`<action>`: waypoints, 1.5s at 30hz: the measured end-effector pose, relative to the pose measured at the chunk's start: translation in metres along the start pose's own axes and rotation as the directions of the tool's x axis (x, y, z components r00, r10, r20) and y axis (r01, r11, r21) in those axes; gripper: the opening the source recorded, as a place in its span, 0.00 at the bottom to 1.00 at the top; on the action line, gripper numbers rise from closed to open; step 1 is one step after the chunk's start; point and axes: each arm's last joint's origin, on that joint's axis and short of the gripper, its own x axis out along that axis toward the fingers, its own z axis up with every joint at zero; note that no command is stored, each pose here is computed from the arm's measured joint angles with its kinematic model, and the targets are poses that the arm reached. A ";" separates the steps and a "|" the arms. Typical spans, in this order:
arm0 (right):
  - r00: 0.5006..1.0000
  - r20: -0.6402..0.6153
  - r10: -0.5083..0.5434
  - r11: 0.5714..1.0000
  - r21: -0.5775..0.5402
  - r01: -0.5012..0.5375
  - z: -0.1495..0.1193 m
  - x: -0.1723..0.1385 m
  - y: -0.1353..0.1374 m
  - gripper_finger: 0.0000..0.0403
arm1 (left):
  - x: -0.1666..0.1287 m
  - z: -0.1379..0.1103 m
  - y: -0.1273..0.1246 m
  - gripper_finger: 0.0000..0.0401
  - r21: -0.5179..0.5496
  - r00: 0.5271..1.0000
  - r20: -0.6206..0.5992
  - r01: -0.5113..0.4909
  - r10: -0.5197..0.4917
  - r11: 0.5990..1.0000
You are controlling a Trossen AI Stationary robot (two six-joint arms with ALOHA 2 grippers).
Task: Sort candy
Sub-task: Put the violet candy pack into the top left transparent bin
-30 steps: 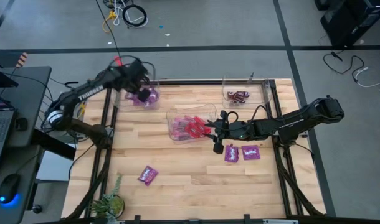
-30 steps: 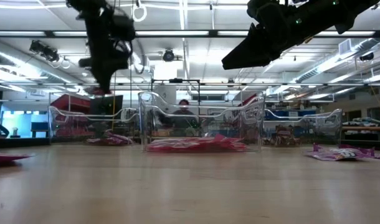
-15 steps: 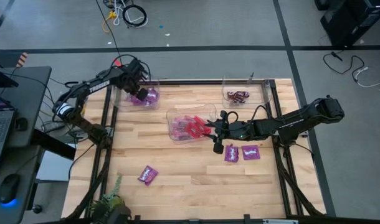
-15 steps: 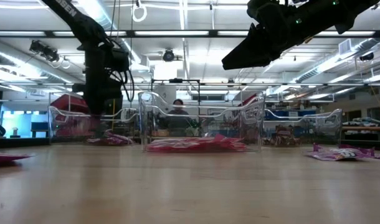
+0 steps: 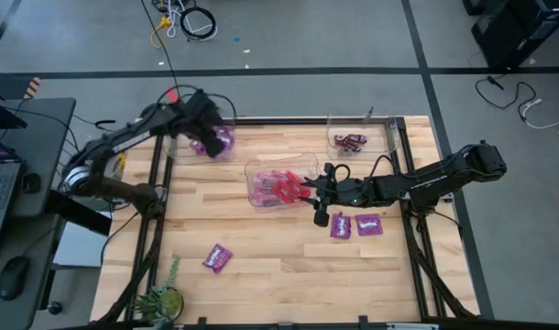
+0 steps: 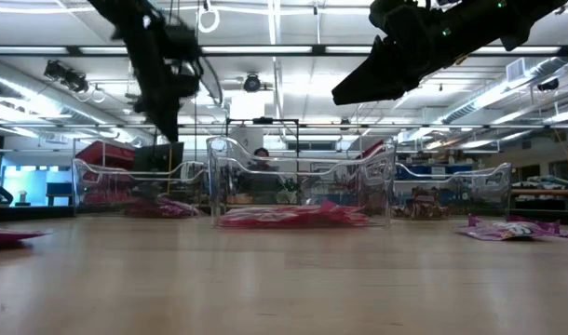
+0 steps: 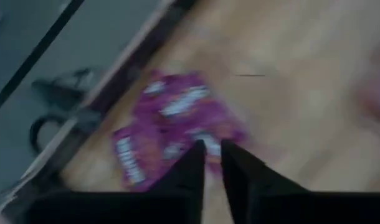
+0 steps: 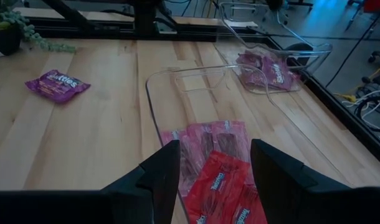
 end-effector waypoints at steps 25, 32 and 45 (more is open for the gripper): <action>1.000 -0.003 0.000 0.999 0.032 0.000 0.000 0.000 0.000 0.45 | -0.040 -0.171 -0.210 0.01 0.170 0.826 -0.140 0.563 -0.545 0.809; 1.000 -0.008 0.000 0.999 0.032 0.001 -0.001 0.000 0.000 0.45 | -0.027 -0.195 -0.232 0.06 0.180 0.831 -0.273 0.538 -0.484 0.823; 1.000 -0.010 0.000 1.000 0.030 0.001 -0.001 0.000 0.000 0.45 | -0.005 -0.204 -0.250 0.35 0.170 0.817 -0.366 0.529 -0.445 0.832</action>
